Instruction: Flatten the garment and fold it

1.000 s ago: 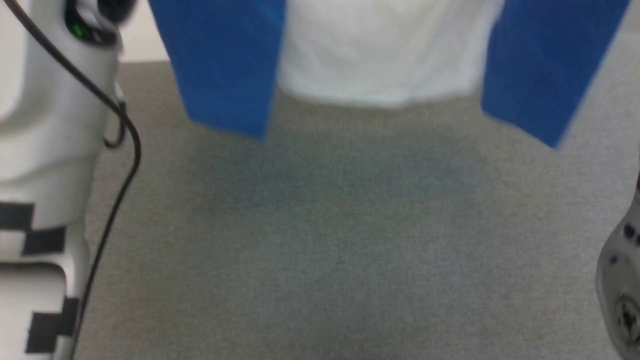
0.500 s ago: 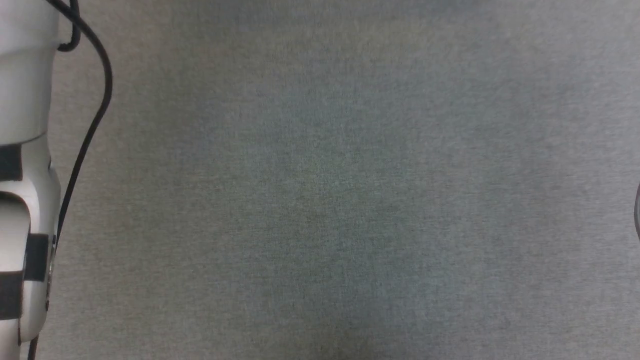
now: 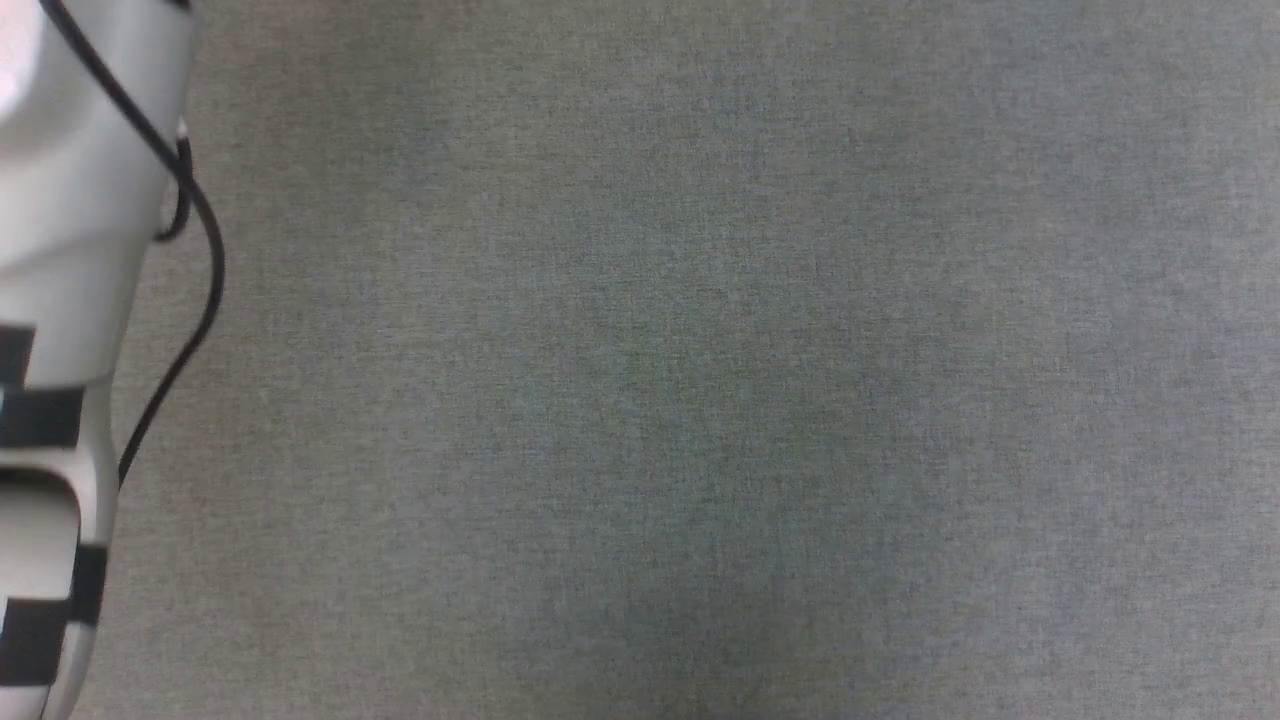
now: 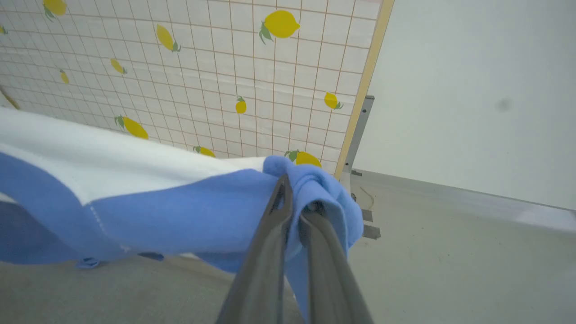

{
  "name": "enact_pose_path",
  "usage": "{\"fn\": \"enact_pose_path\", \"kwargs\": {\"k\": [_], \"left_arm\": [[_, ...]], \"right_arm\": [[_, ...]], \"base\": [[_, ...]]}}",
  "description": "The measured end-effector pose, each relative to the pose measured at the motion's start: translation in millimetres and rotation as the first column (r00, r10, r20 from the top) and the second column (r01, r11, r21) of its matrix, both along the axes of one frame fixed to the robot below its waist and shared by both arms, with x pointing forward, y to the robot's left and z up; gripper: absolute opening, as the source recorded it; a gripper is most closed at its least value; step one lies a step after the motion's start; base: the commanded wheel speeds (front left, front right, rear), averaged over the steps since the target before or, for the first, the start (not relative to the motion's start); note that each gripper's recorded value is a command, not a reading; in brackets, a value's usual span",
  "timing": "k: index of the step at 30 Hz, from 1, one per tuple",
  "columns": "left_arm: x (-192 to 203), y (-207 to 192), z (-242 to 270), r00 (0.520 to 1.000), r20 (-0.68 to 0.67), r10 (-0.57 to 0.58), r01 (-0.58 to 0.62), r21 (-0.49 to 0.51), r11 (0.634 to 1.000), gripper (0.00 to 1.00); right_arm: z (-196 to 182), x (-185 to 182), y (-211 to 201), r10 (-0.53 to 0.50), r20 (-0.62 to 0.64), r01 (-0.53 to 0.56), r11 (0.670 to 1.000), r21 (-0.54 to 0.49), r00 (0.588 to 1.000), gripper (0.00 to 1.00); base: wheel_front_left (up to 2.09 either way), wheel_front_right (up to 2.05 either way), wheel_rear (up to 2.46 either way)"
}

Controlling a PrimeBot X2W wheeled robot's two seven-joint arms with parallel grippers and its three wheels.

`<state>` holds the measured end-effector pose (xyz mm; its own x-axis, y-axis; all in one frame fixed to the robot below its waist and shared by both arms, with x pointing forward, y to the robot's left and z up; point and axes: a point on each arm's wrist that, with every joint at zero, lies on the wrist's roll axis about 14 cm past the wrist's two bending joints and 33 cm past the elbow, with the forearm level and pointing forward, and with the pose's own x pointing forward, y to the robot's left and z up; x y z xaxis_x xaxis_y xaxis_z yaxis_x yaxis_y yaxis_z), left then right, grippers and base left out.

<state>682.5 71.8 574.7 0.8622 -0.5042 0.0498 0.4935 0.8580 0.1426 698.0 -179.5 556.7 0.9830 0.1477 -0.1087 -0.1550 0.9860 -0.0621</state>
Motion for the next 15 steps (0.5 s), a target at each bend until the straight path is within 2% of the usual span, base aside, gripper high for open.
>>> {"fn": "enact_pose_path", "kwargs": {"k": [6, 7, 15], "left_arm": [[-47, -8, -3, 0.994, -0.043, -0.102, 0.103, 0.019, 0.995, 0.00], [-76, -5, -19, 0.986, -0.107, -0.129, 0.133, 0.027, 0.991, 0.00], [-164, -2, -50, 0.959, -0.249, -0.136, 0.137, -0.012, 0.990, 0.00]], "right_arm": [[4, -41, -4, 0.064, -0.014, -0.064, 0.998, 0.014, 0.998, 0.00], [-1, -70, -5, 0.086, -0.045, -0.084, 0.996, 0.032, 0.995, 0.00], [-21, -155, -17, 0.057, -0.153, -0.043, 0.994, 0.099, 0.987, 0.00]], "base": [[0.00, 0.00, 0.00], [0.00, 0.00, 0.00], [0.00, 0.00, 0.00]]}}
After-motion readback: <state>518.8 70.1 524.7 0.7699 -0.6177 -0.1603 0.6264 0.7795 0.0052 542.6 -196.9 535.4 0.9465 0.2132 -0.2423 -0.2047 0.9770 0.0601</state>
